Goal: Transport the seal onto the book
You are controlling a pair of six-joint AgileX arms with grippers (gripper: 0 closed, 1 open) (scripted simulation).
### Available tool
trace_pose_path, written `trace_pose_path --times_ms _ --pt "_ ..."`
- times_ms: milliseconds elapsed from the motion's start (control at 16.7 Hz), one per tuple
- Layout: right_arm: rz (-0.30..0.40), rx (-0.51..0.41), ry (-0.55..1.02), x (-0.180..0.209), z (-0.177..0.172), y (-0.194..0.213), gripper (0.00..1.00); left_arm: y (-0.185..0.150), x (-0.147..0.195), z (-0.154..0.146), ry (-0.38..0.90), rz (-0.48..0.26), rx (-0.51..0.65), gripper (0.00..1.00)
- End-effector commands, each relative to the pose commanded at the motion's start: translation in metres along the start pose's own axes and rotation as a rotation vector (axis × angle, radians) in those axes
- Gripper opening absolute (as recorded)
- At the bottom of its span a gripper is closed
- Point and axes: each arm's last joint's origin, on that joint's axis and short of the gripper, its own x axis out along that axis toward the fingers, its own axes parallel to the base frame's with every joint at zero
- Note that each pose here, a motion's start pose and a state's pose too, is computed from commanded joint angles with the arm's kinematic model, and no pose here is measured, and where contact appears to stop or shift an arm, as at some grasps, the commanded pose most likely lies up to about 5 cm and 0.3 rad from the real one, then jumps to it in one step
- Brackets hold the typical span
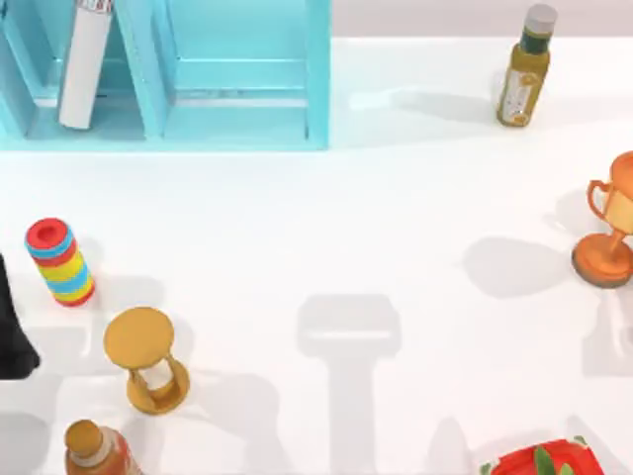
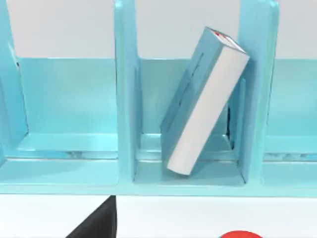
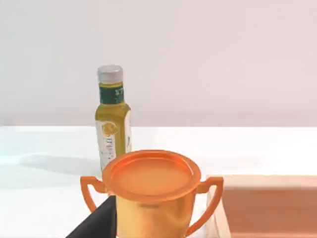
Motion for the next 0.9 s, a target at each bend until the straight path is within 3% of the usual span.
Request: trace_pose_path --times_ms 240,540,900 --pt "0.0 0.0 0.0 0.0 0.0 0.0 1.0 0.0 0.001 0.004 -0.007 0.001 0.007 1.0" --pt "0.0 0.0 0.0 0.0 0.0 0.0 1.0 -0.001 0.018 0.037 -0.038 0.003 0.062 1.0" --pt "0.0 0.0 0.0 0.0 0.0 0.0 1.0 -0.007 0.093 0.055 0.046 0.003 0.168 1.0"
